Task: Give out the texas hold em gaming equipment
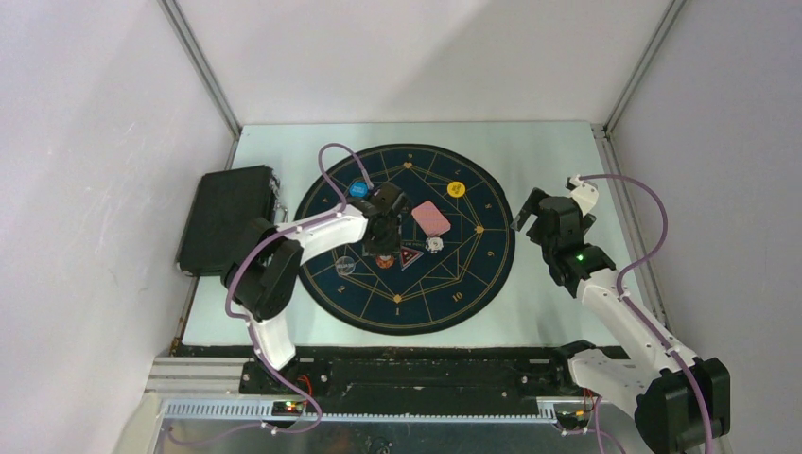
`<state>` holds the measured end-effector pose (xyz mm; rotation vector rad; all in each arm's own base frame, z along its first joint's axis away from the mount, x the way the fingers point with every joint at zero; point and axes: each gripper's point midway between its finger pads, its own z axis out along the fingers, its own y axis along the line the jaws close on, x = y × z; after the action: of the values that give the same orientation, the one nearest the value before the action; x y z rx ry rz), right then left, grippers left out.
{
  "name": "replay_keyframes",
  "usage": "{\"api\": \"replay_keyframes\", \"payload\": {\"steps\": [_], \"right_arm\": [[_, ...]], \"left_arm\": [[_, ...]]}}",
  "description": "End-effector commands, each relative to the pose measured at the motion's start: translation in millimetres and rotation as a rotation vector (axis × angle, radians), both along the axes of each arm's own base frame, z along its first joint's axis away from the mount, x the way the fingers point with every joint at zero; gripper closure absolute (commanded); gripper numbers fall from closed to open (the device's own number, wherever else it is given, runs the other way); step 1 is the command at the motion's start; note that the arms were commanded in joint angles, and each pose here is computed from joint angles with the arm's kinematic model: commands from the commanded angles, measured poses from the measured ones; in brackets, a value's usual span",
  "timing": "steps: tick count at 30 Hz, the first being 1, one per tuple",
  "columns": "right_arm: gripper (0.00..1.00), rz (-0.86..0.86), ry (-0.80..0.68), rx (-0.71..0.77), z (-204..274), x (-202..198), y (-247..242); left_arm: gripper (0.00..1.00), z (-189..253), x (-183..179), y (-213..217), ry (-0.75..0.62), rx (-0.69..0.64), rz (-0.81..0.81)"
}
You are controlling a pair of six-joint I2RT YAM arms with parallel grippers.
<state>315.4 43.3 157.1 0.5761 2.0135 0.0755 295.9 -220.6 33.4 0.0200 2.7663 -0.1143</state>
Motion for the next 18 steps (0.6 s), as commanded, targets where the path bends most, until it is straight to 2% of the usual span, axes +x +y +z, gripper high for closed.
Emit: {"api": "replay_keyframes", "payload": {"steps": [1,6,13,18], "right_arm": [[0.01,-0.017,-0.045,0.016,9.7,6.0,-1.0],[0.00,-0.020,-0.046,0.015,9.7,6.1,-1.6],[0.00,-0.021,-0.043,0.014,9.0,6.4,-2.3],[0.01,-0.020,-0.043,0.015,9.0,6.3,-2.3]], "left_arm": [[0.50,9.1,9.7,-4.3,-0.033,0.018,-0.015],[0.61,12.2,11.1,-4.7,-0.038,0.017,-0.017],[0.82,16.9,9.5,-6.3,-0.045,0.000,-0.027],[0.87,19.9,8.4,-7.3,-0.048,-0.013,-0.027]]}}
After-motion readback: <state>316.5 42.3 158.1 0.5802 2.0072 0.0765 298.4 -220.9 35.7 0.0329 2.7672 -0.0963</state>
